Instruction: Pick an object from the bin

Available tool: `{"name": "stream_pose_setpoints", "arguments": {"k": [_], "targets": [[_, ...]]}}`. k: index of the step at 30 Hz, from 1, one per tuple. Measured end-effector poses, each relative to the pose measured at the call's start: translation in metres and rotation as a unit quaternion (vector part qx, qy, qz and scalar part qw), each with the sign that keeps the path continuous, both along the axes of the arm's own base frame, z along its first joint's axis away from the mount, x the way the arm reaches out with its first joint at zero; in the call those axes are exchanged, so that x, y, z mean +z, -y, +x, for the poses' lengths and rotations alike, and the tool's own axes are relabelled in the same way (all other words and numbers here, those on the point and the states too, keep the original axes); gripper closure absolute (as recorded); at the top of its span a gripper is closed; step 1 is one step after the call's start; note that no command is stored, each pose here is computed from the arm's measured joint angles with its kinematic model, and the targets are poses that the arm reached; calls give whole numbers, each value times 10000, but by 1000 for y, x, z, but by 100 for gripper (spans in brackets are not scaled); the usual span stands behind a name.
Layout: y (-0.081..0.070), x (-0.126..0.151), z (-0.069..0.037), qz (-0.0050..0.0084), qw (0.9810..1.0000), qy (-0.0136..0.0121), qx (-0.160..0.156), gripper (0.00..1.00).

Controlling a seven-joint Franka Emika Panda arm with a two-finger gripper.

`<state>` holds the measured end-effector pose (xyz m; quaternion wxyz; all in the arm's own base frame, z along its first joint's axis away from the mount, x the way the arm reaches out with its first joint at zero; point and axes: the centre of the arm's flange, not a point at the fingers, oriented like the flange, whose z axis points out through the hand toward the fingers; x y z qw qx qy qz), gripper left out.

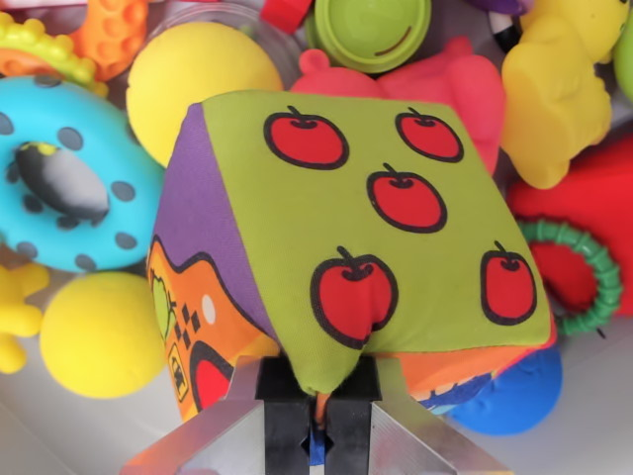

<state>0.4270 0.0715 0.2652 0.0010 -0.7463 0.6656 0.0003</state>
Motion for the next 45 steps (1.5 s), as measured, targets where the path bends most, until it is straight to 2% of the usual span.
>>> {"name": "stream_pose_setpoints", "arguments": {"k": [17,25,29,36,45], "targets": [[0,62,0,-13,10000,7,6,100],[0,95,0,-16,10000,7,5,100],[0,113,0,-16,10000,15,3,100],[0,141,0,-20,10000,5,2,100],[0,177,0,-21,10000,9,0,100]]}}
